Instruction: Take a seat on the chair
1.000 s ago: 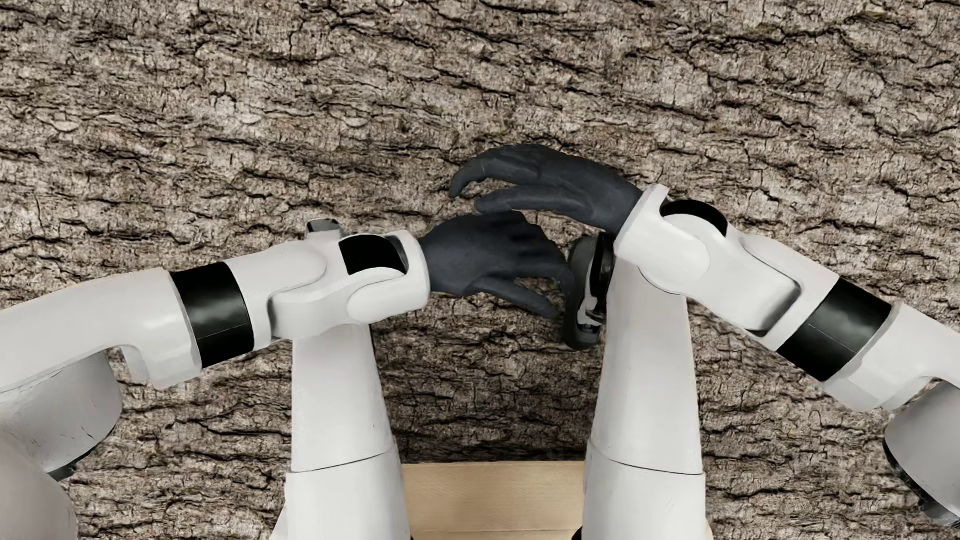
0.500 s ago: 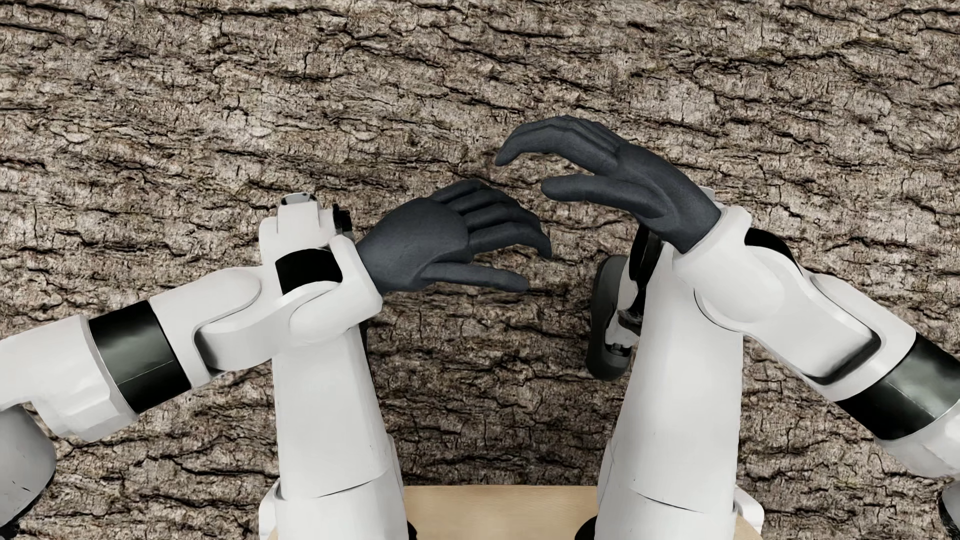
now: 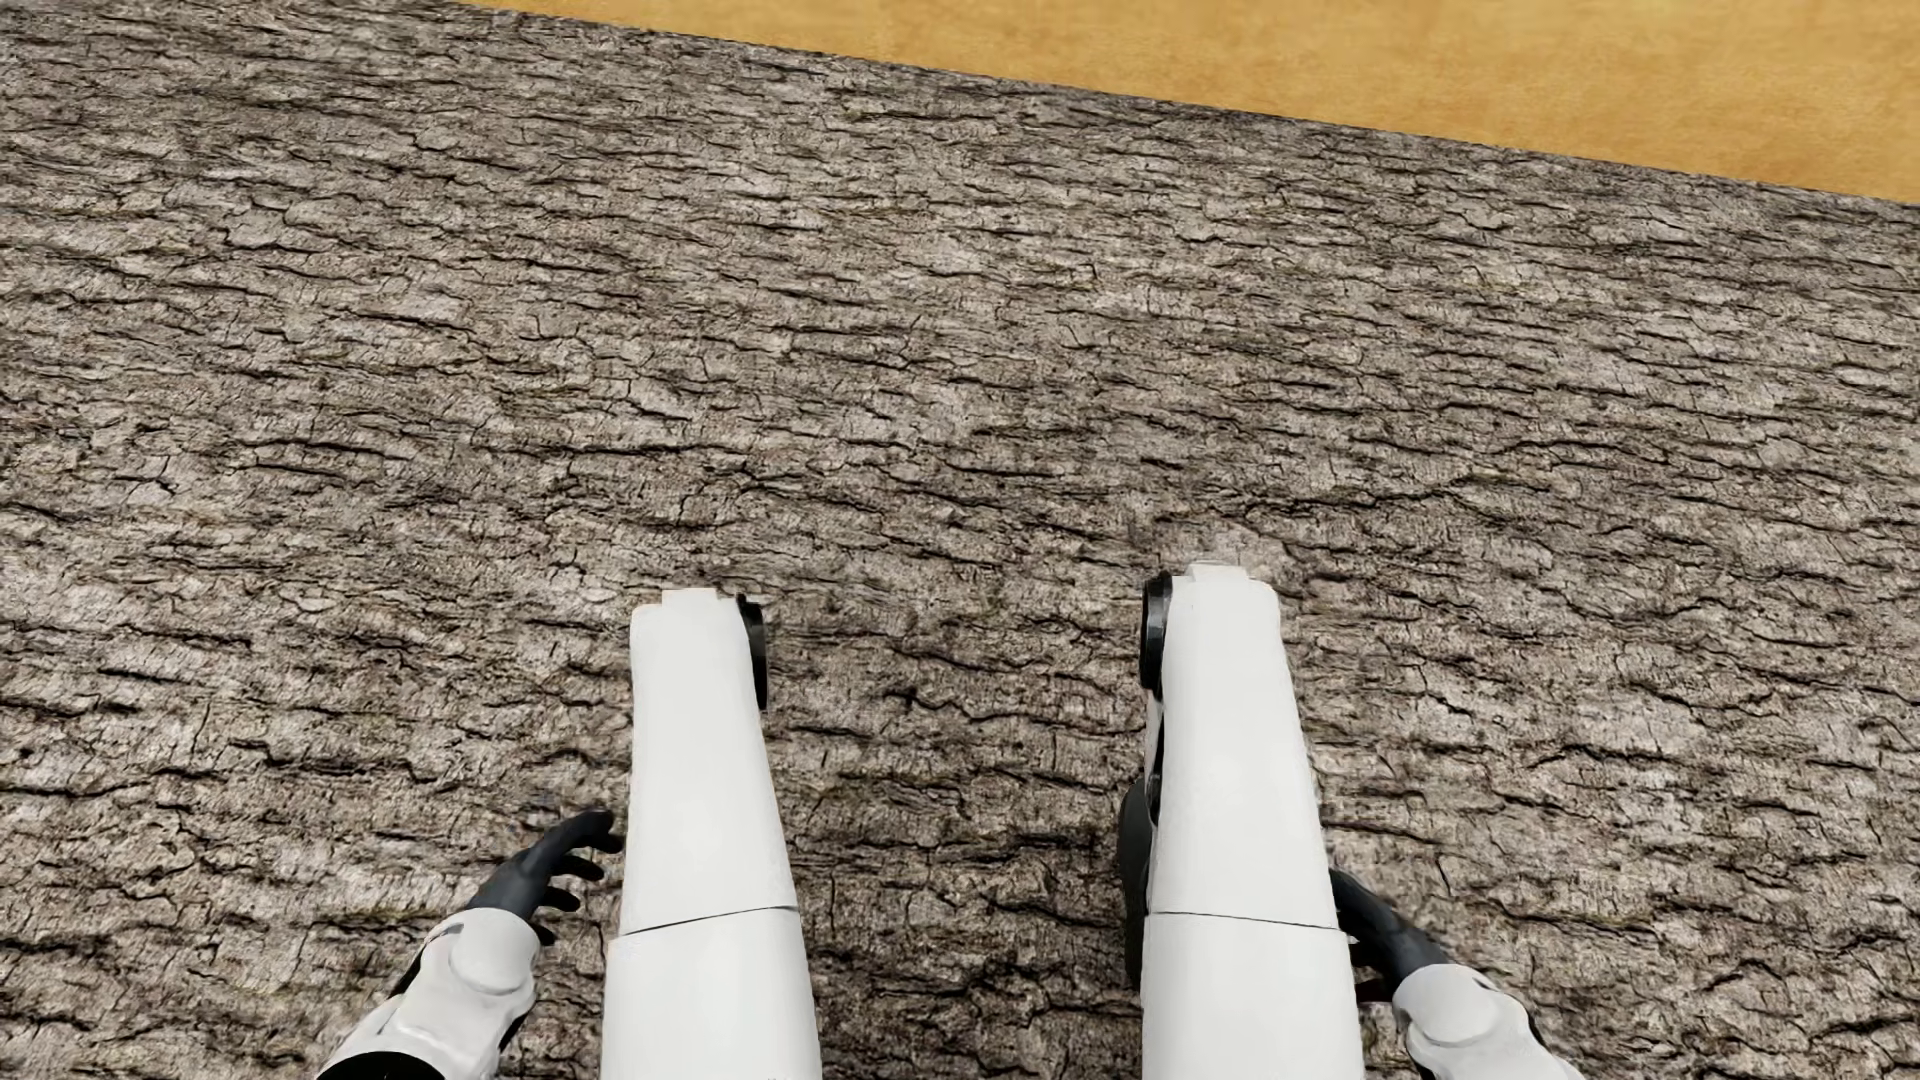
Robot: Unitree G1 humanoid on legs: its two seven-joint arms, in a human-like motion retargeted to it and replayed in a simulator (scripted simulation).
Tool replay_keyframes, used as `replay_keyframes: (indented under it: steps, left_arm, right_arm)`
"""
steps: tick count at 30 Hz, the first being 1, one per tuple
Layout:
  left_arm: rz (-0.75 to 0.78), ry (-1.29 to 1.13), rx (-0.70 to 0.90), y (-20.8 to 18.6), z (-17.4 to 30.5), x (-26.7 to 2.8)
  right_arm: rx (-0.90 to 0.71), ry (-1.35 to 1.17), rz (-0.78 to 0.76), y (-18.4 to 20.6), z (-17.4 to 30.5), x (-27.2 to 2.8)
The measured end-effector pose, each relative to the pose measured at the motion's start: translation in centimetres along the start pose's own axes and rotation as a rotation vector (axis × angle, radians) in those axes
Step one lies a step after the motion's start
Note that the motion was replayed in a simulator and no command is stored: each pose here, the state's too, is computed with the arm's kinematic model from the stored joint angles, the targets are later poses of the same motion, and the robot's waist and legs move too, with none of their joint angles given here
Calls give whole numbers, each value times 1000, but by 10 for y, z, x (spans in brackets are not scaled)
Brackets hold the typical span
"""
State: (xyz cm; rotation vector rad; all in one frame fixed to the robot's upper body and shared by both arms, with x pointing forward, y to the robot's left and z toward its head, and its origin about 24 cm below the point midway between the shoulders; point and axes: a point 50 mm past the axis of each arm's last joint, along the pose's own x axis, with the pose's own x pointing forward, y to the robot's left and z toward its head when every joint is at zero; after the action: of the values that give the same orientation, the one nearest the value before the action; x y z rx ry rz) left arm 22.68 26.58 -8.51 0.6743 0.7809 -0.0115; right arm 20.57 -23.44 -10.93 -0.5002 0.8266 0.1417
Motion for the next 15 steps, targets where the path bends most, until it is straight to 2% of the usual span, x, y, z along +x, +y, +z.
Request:
replay_keyframes:
  steps: [2, 3, 4, 7, 9, 11, 13, 15]
  left_arm:
    - [-177, 185, 114, -16, -55, -13]
    - [-280, 222, 175, -27, -73, -22]
    - [-362, 249, 187, -36, -88, -32]
    - [-447, 311, 95, -63, -125, -61]
    - [-468, 315, 65, -78, -131, -70]
    - [-455, 299, 44, -84, -127, -70]
    - [-490, 245, 103, -80, -114, -62]
    - [-455, 200, 162, -69, -100, -51]
  right_arm:
    - [-246, 150, 268, 33, -37, -8]
    - [-299, 191, 361, 49, -51, -14]
    - [-272, 234, 404, 60, -67, -23]
    - [-86, 285, 367, 74, -96, -40]
    - [-63, 228, 368, 77, -89, -40]
    - [-86, 155, 369, 79, -72, -34]
    - [-90, 131, 357, 81, -61, -28]
    - [-97, 106, 314, 78, -49, -22]
